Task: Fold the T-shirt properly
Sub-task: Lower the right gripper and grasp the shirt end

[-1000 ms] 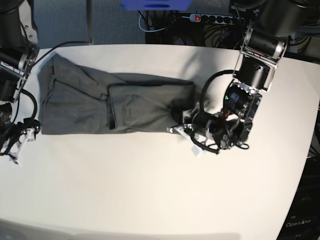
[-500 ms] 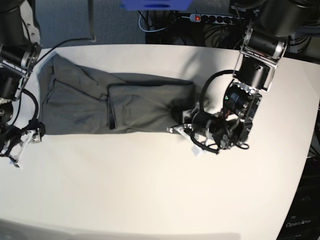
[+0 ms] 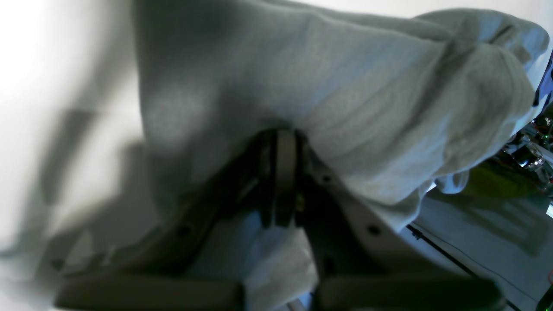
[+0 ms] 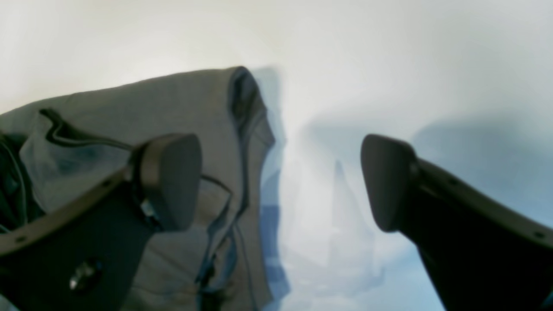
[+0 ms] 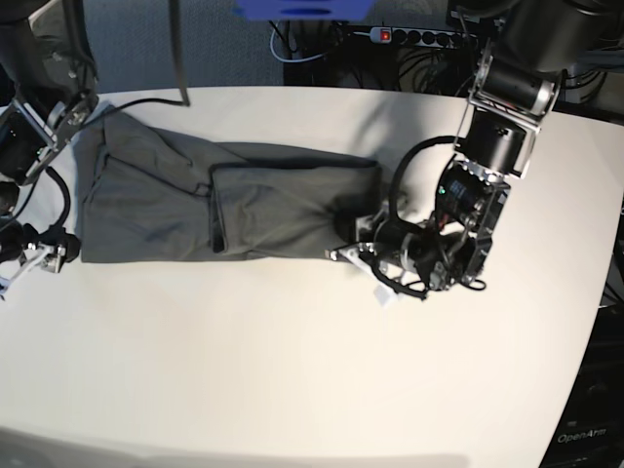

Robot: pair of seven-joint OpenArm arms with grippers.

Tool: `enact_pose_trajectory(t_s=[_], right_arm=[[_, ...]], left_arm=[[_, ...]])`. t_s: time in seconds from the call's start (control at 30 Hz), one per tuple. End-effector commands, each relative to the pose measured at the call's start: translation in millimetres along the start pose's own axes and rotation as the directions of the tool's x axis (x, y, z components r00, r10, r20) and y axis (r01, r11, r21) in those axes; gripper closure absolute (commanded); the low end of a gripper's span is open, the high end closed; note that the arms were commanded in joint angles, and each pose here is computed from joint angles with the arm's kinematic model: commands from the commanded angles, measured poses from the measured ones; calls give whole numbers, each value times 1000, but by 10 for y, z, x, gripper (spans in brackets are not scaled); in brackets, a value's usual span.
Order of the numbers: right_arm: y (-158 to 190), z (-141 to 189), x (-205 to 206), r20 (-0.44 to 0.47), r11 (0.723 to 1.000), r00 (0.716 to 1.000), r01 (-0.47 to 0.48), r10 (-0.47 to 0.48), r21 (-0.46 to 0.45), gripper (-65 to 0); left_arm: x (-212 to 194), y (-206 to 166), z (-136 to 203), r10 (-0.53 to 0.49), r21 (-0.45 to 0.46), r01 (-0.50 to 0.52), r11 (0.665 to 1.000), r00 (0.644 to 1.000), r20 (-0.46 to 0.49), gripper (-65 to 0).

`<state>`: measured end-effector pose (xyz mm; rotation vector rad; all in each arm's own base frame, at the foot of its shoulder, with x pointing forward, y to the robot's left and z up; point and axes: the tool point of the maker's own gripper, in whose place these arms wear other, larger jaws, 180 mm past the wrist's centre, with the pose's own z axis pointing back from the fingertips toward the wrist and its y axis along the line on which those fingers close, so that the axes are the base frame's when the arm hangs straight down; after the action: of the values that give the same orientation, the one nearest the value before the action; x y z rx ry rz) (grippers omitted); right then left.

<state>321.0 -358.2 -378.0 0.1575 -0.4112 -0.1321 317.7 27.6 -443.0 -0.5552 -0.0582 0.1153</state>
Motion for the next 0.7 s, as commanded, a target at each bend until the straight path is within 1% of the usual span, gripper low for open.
enact_pose_trajectory(t_s=[0.0, 0.07, 0.13, 0.2, 0.27, 0.33, 0.4, 0.67], right_arm=[[-5, 140, 244, 51, 1000, 998, -21, 21, -3, -579], [45, 71, 246, 39, 999, 999, -3, 2, 32, -579], [162, -13, 313, 33, 995, 999, 20, -23, 101, -579], [314, -125, 324, 21, 974, 997, 68, -74, 217, -579], [388, -181, 292, 8, 946, 992, 117, -126, 304, -576], [465, -215, 278, 5, 923, 988, 143, -155, 357, -576], [484, -212, 287, 11, 917, 987, 146, -161, 372, -576], [309, -119, 303, 21, 931, 987, 144, -160, 336, -576]], left_arm=[[83, 311, 1, -12, 139, 4, 990, 998, 55, -19], [83, 311, 1, -12, 139, 4, 990, 998, 55, -19], [83, 311, 1, -12, 139, 4, 990, 998, 55, -19], [80, 311, 1, -12, 139, 4, 990, 999, 53, -19], [79, 307, 2, -13, 139, 5, 990, 999, 53, -19], [79, 303, 4, -13, 138, 6, 990, 999, 52, -19], [80, 310, 8, -13, 139, 6, 990, 999, 52, -19], [80, 311, 1, -12, 139, 4, 990, 999, 53, -19]])
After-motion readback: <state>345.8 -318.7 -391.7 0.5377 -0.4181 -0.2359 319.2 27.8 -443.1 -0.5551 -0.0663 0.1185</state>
